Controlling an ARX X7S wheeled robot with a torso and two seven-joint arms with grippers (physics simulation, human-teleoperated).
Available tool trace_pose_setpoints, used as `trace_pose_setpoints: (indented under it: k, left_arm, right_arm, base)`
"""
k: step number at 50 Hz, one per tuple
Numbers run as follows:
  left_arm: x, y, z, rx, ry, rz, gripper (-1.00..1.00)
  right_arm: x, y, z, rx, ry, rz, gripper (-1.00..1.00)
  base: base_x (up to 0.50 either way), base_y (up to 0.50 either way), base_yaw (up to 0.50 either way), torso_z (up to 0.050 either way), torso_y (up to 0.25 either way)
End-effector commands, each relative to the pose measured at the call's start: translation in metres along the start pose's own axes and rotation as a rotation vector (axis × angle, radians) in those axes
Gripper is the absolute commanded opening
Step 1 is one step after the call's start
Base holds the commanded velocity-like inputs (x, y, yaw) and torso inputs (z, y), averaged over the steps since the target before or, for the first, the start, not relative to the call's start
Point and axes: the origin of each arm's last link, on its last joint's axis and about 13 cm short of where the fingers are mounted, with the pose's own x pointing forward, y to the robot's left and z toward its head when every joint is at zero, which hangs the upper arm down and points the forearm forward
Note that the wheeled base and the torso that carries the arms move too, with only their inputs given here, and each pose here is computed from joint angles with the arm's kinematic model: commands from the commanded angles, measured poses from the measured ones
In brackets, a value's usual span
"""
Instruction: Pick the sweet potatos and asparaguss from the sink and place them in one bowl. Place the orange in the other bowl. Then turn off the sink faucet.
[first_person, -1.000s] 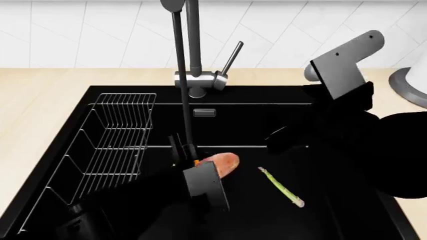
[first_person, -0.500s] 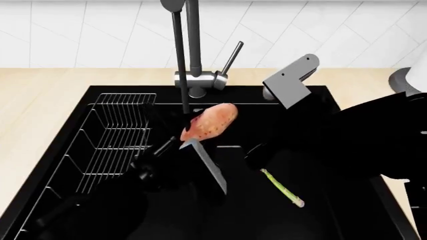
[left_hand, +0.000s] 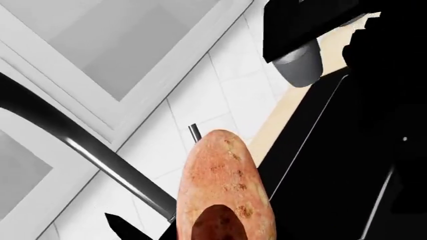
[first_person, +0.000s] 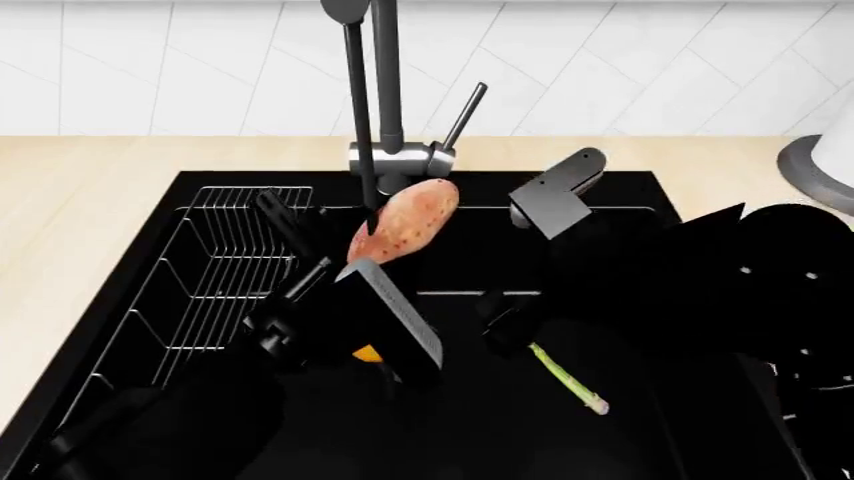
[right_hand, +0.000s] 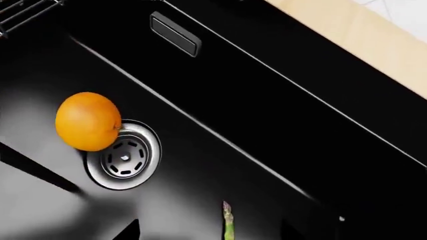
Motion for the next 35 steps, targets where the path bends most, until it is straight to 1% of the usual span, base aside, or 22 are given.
trace_pose_setpoints:
  k: [1, 14, 24, 35]
  left_arm:
    - [-0.002, 0.004, 0.004, -0.018, -0.014, 0.038, -1.0]
    - [-0.002, 0.003, 0.004, -0.025, -0.004, 0.041, -1.0]
    - [-0.001, 0.003, 0.003, -0.027, 0.0, 0.041, -1.0]
    - [-0.001, 0.003, -0.001, -0.038, 0.009, 0.047, -1.0]
  right_arm:
    - [0.018, -0.002, -0.006, 0.009, 0.053, 0.0, 1.0]
    - [0.033, -0.004, -0.019, 0.031, 0.141, 0.001, 1.0]
    - [0.049, -0.002, -0.03, 0.026, 0.198, 0.018, 1.0]
    - [0.057, -0.002, -0.037, 0.022, 0.237, 0.013, 1.0]
  base:
    - [0.0, 0.0, 0.0, 0.0, 0.0]
    - [0.0, 0.0, 0.0, 0.0, 0.0]
    - [0.0, 0.0, 0.0, 0.0, 0.0]
    - [0.0, 0.0, 0.0, 0.0, 0.0]
